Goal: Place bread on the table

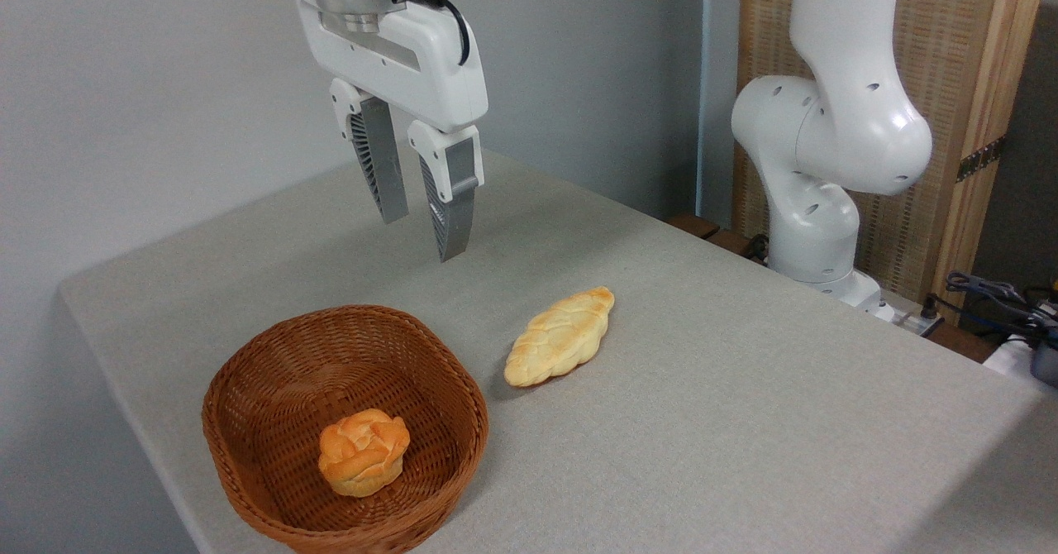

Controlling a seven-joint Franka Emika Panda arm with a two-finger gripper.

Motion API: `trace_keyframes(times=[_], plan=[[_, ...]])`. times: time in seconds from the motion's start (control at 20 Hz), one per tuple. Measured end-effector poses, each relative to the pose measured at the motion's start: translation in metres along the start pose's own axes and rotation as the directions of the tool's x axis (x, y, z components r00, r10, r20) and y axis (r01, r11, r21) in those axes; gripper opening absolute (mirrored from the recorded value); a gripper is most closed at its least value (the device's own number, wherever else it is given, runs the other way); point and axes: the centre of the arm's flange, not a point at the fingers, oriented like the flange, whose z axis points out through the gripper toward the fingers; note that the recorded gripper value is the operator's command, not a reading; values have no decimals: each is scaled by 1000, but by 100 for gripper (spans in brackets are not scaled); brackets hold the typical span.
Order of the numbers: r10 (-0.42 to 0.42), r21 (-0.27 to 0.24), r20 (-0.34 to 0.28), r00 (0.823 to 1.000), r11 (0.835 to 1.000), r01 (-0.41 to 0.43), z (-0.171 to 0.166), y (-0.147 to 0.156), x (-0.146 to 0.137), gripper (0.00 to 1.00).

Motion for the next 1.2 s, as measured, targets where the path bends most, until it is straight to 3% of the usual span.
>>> trace_keyframes(times=[0.75,1.2], plan=[[0,-17,20,1000,1000,1,2,1,-3,100],[-37,40,-46,998,998,38,13,-36,-4,100]])
